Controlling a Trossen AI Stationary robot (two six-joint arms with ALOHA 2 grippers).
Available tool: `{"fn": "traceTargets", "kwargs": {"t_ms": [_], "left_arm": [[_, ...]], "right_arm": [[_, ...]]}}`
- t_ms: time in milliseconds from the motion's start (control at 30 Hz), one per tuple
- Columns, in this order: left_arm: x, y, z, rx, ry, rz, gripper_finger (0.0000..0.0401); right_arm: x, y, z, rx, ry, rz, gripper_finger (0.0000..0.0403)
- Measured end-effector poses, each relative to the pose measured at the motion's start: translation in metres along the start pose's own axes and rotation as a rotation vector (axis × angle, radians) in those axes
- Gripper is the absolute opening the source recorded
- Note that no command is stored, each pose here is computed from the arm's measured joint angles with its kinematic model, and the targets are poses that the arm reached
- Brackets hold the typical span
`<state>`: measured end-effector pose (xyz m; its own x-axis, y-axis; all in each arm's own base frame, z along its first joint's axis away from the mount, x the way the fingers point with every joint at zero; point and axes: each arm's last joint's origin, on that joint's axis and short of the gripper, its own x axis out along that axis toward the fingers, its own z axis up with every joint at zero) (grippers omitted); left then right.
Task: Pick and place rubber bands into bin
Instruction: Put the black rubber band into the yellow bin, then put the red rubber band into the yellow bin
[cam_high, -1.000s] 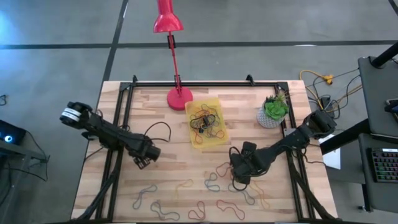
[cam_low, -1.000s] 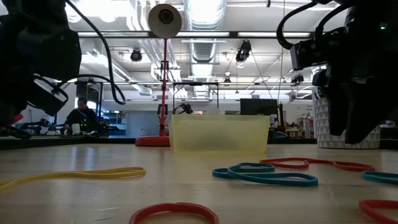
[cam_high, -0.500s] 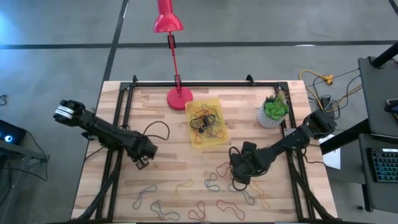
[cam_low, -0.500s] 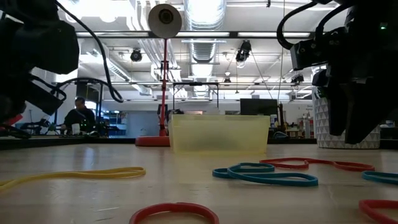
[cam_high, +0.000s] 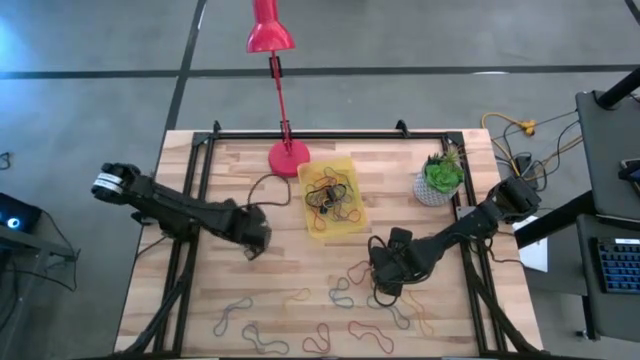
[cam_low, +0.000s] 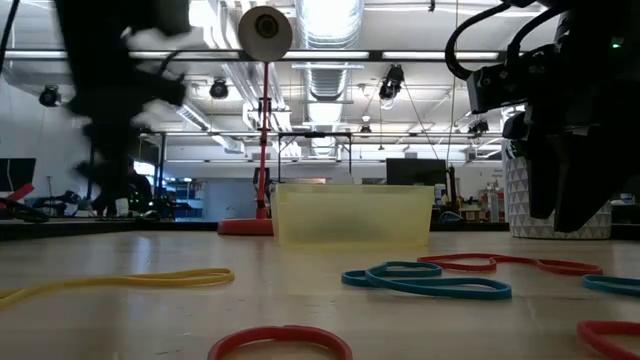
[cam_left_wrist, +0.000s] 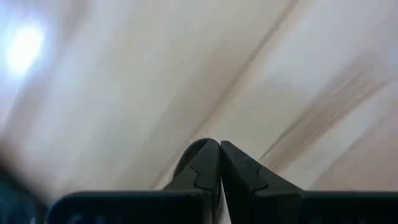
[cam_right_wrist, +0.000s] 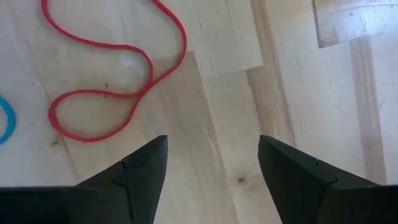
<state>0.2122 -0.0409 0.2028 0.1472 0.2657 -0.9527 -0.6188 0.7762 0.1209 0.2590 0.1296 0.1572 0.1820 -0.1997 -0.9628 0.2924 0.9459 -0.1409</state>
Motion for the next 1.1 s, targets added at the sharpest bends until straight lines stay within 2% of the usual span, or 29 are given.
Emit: {"fn": "traceTargets", "kwargs": {"t_ms": [133, 300, 400, 500, 567, 633, 700, 800, 867, 933, 1100], "left_arm": [[-0.042, -0.010, 0.038, 0.018, -0.242, -0.037, 0.0000], [-0.078, -0.027, 0.097, 0.075, -0.580, -0.236, 0.0000], [-0.076, -0.033, 0.135, 0.112, -0.739, -0.377, 0.0000], [-0.055, -0.035, 0.164, 0.122, -0.834, -0.388, 0.0007], [-0.036, -0.032, 0.178, 0.095, -0.820, -0.407, 0.0026], [-0.015, -0.027, 0.189, 0.041, -0.760, -0.479, 0.0054], [0.002, -0.023, 0.197, -0.024, -0.697, -0.543, 0.0090], [0.016, -0.022, 0.199, -0.090, -0.622, -0.582, 0.0150], [0.014, -0.022, 0.195, -0.061, -0.565, -0.617, 0.0186], [0.004, -0.025, 0.185, 0.016, -0.528, -0.652, 0.0211], [-0.028, -0.046, 0.132, 0.268, -0.429, -0.636, 0.0225]], "right_arm": [[0.000, 0.000, 0.000, 0.001, 0.001, -0.001, 0.0237], [0.000, 0.000, 0.000, 0.003, 0.003, -0.002, 0.0237], [0.000, 0.000, -0.001, 0.027, 0.007, -0.006, 0.0237], [-0.001, 0.001, -0.005, 0.054, 0.022, -0.014, 0.0237], [-0.004, 0.003, -0.011, 0.056, 0.057, -0.024, 0.0237], [-0.009, 0.007, -0.017, 0.050, 0.079, -0.030, 0.0237], [-0.013, 0.012, -0.026, 0.040, 0.090, -0.044, 0.0237], [-0.018, 0.022, -0.039, 0.036, 0.085, -0.042, 0.0237], [-0.020, 0.027, -0.047, 0.037, 0.080, -0.038, 0.0237], [-0.022, 0.032, -0.054, 0.019, 0.076, -0.033, 0.0237], [-0.023, 0.040, -0.061, -0.089, 0.046, 0.000, 0.0237]]}}
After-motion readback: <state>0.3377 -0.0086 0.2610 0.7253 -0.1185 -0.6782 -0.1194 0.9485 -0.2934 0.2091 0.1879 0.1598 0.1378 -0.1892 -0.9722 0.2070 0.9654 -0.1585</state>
